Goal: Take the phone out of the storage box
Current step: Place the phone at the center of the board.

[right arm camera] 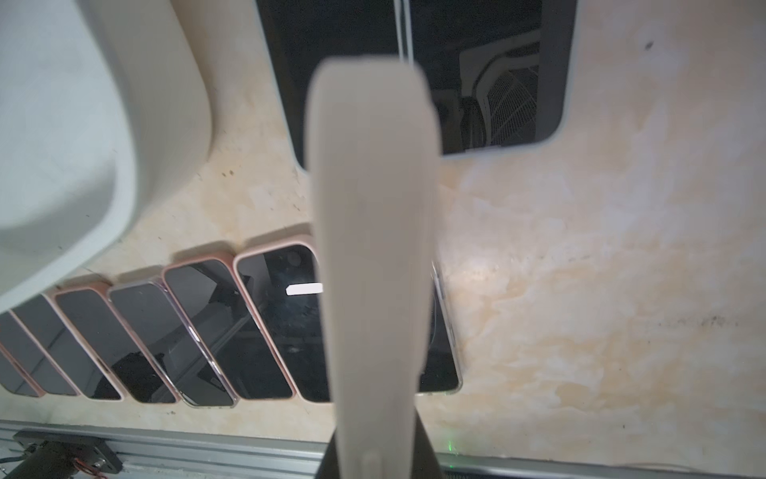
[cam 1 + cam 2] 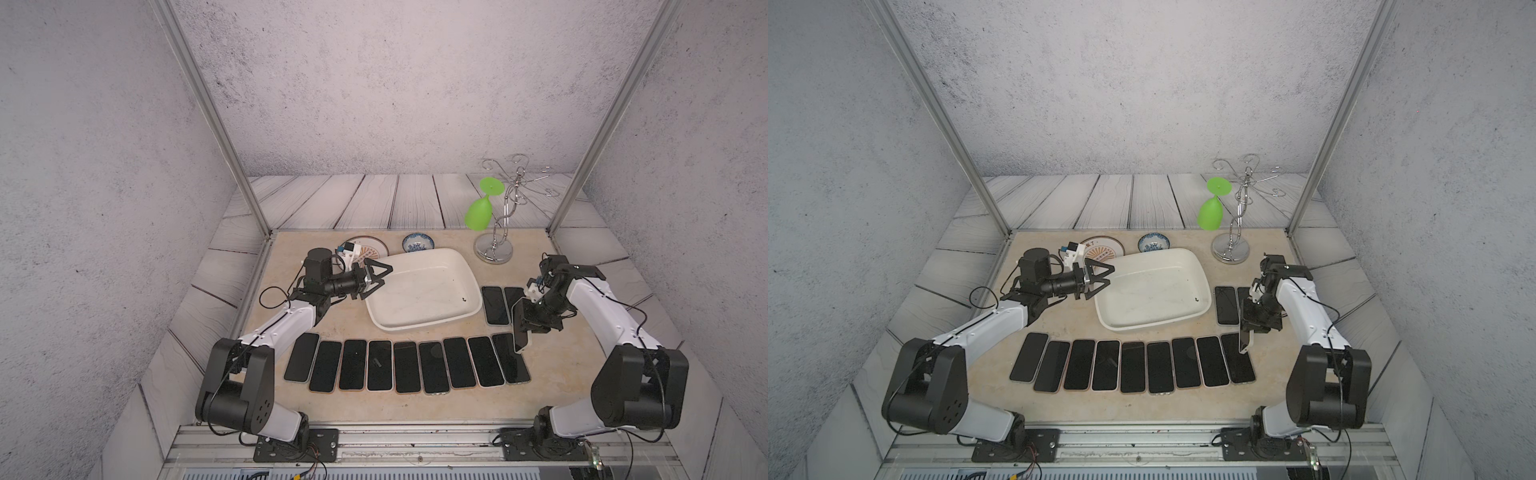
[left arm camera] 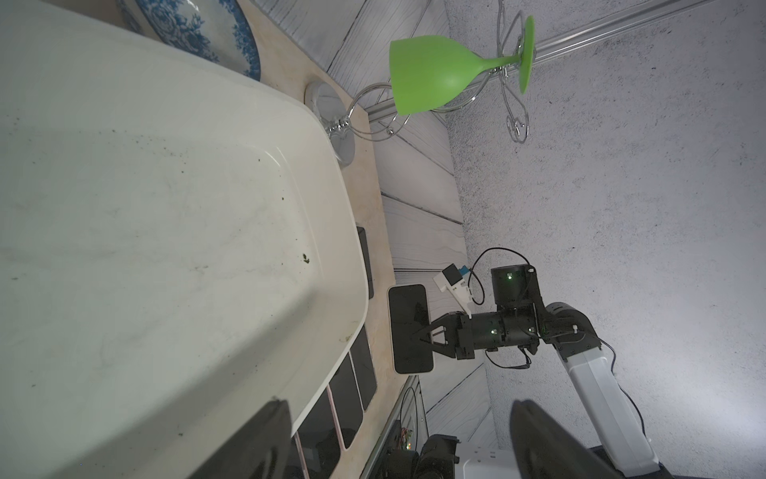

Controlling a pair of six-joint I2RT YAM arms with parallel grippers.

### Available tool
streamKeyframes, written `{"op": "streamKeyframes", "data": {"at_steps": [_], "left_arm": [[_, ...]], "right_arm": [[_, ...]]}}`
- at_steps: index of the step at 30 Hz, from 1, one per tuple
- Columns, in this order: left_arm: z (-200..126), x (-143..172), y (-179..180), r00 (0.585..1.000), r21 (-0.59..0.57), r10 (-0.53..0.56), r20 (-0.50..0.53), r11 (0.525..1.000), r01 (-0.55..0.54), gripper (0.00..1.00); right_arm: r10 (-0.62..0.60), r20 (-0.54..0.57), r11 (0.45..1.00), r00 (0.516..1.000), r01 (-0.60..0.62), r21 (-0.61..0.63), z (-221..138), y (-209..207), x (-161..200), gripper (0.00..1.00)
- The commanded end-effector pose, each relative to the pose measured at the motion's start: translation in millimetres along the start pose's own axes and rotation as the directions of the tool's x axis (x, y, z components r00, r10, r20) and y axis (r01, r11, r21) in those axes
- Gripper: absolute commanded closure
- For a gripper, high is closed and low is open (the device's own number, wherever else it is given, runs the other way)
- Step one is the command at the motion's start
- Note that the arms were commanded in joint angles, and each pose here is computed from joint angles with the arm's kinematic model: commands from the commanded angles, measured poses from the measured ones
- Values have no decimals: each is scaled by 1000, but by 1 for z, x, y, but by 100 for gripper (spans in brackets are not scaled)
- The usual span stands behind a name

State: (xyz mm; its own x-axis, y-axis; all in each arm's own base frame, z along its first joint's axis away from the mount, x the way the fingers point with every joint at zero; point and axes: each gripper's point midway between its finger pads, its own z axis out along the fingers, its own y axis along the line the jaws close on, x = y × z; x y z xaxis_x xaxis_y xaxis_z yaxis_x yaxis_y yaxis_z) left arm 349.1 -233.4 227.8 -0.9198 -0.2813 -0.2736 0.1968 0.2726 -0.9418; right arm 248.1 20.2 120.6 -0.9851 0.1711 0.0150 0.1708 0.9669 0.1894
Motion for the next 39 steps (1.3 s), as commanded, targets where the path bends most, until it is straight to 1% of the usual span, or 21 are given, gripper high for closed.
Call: {"op": "streamKeyframes", "data": {"at_steps": [1,5,7,9,10,12,14,17,24,29,30,32,34,36,37,39], "left_arm": [[2,8,-4,1000,32,-15,-24,999,16,12],[5,18,-4,999,28,-17,-36,999,18,12],[6,23,-4,999,30,-20,-41,999,22,12],[7,26,-4,999,30,-22,-47,999,24,12],[7,26,-4,998,31,-28,-47,999,29,12],[7,27,-3,998,35,-38,-44,999,39,12],[7,29,-3,998,39,-42,-45,998,44,12],[8,32,-2,998,40,-49,-49,998,51,12],[8,34,0,997,42,-56,-54,997,59,13],[10,36,9,996,27,-74,-58,997,76,13],[11,36,10,995,26,-80,-59,996,82,14],[12,35,12,994,29,-88,-62,996,90,14],[13,36,14,994,27,-92,-64,995,94,14],[13,36,14,994,25,-88,-64,996,90,14],[13,37,15,994,21,-88,-66,996,89,14],[13,37,16,994,18,-89,-68,996,90,14]], "right_arm": [[61,3,996,998,-61,57,-10,-7,15,100],[114,5,991,993,-114,72,-1,-6,30,100],[129,8,984,992,-129,126,1,-15,39,100],[149,9,967,989,-147,209,-3,-30,49,100],[157,19,959,987,-157,235,-5,-35,51,100],[159,37,957,987,-164,241,-6,-37,50,100],[178,38,933,983,-181,310,-6,-49,50,100],[194,-16,924,981,-177,340,2,-52,50,100],[214,-112,925,970,-164,343,32,-52,48,100],[219,-118,924,968,-168,342,40,-53,46,99],[220,-120,923,968,-167,346,40,-53,46,98],[230,-123,917,965,-173,360,40,-56,47,92],[247,-116,902,962,-184,392,38,-61,47,90],[268,-111,887,957,-200,415,37,-67,48,82],[280,-109,880,954,-210,426,36,-70,48,81],[294,-107,877,950,-223,425,36,-73,47,75]]}}
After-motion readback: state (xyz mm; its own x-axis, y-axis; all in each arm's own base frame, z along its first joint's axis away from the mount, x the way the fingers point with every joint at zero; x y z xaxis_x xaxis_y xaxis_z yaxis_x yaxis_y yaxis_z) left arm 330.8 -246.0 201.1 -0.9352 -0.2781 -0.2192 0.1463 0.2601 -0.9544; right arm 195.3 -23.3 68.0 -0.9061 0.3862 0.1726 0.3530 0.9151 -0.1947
